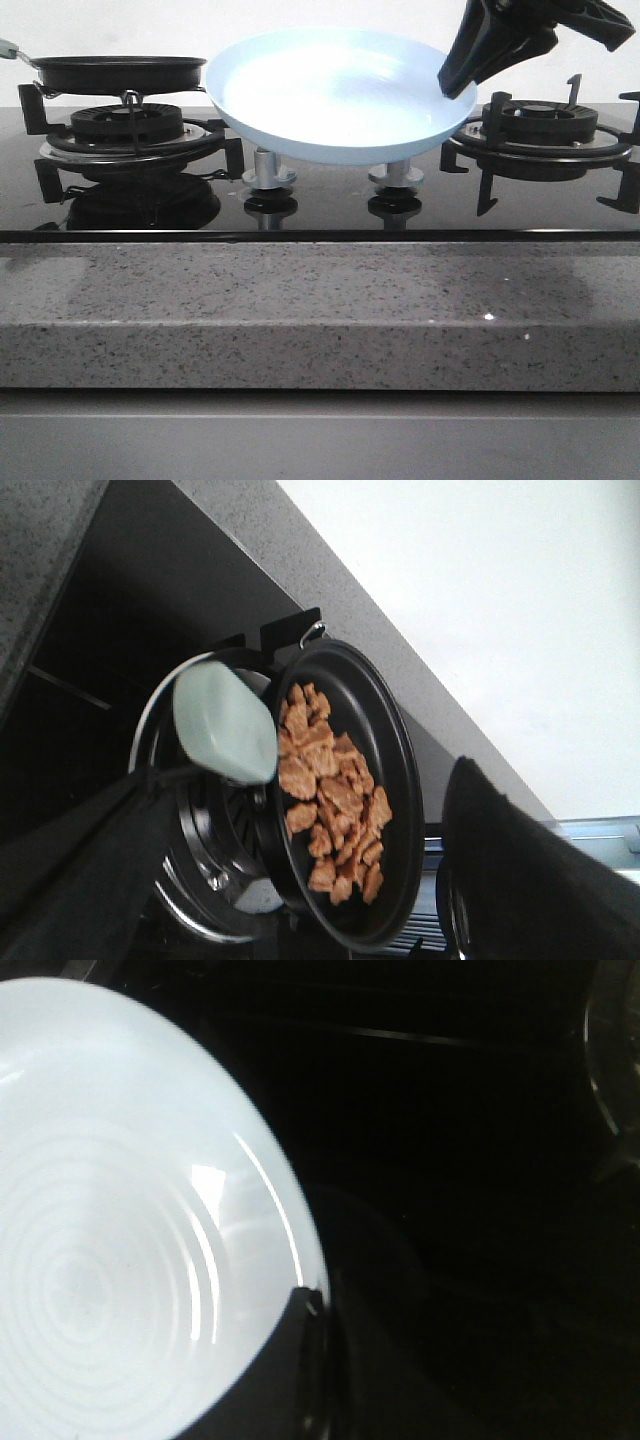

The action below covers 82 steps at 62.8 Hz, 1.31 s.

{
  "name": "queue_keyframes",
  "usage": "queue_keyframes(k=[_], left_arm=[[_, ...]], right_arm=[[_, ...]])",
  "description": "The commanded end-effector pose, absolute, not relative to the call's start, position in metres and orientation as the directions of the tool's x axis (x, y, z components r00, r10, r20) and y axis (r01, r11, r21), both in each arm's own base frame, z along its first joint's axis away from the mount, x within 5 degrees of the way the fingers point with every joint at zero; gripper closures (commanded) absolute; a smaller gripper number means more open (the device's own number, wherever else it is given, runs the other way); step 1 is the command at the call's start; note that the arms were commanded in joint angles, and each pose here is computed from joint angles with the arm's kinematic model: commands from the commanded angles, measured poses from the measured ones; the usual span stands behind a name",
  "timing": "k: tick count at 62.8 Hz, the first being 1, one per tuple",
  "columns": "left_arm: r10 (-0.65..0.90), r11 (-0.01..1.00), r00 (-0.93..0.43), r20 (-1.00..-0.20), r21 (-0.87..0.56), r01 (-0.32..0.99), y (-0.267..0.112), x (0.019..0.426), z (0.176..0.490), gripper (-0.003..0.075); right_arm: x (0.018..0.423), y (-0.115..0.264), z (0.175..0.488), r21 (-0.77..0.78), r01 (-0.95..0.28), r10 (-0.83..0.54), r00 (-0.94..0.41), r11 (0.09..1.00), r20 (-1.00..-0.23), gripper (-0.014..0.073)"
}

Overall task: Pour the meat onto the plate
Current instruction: 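Lift the pan with the left gripper and move it over the plate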

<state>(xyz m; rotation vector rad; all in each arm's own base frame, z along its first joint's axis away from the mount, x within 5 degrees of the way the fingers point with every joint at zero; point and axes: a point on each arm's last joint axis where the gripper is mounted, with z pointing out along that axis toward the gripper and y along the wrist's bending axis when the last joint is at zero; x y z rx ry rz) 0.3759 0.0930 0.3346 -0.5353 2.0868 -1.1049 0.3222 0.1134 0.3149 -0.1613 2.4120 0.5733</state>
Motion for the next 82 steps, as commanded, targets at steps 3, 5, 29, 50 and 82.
queue_keyframes(k=[3, 5, 29, 50, 82], left_arm=[[-0.670, 0.514, -0.610, -0.422, -0.857, 0.028, 0.093, 0.378, 0.361, 0.0176], [-0.677, 0.516, -0.602, -0.423, -0.857, 0.022, 0.094, 0.379, 0.360, 0.0176], [-0.678, 0.484, -0.635, -0.370, -0.875, -0.008, 0.086, 0.400, 0.336, 0.0177], [-0.664, 0.480, -0.649, -0.371, -0.877, 0.011, 0.074, 0.419, 0.330, 0.0177], [-0.657, 0.489, -0.654, -0.375, -0.872, 0.009, 0.074, 0.419, 0.329, 0.0426]], right_arm=[[0.318, 0.111, 0.342, 0.380, -0.272, 0.079, -0.715, 0.884, -0.695, 0.0654], [0.318, 0.111, 0.342, 0.380, -0.272, 0.079, -0.715, 0.884, -0.695, 0.0654], [0.318, 0.111, 0.342, 0.380, -0.272, 0.079, -0.714, 0.884, -0.695, 0.0654], [0.318, 0.111, 0.342, 0.380, -0.272, 0.079, -0.715, 0.884, -0.695, 0.0654], [0.318, 0.111, 0.342, 0.380, -0.272, 0.079, -0.715, 0.884, -0.695, 0.0654]])
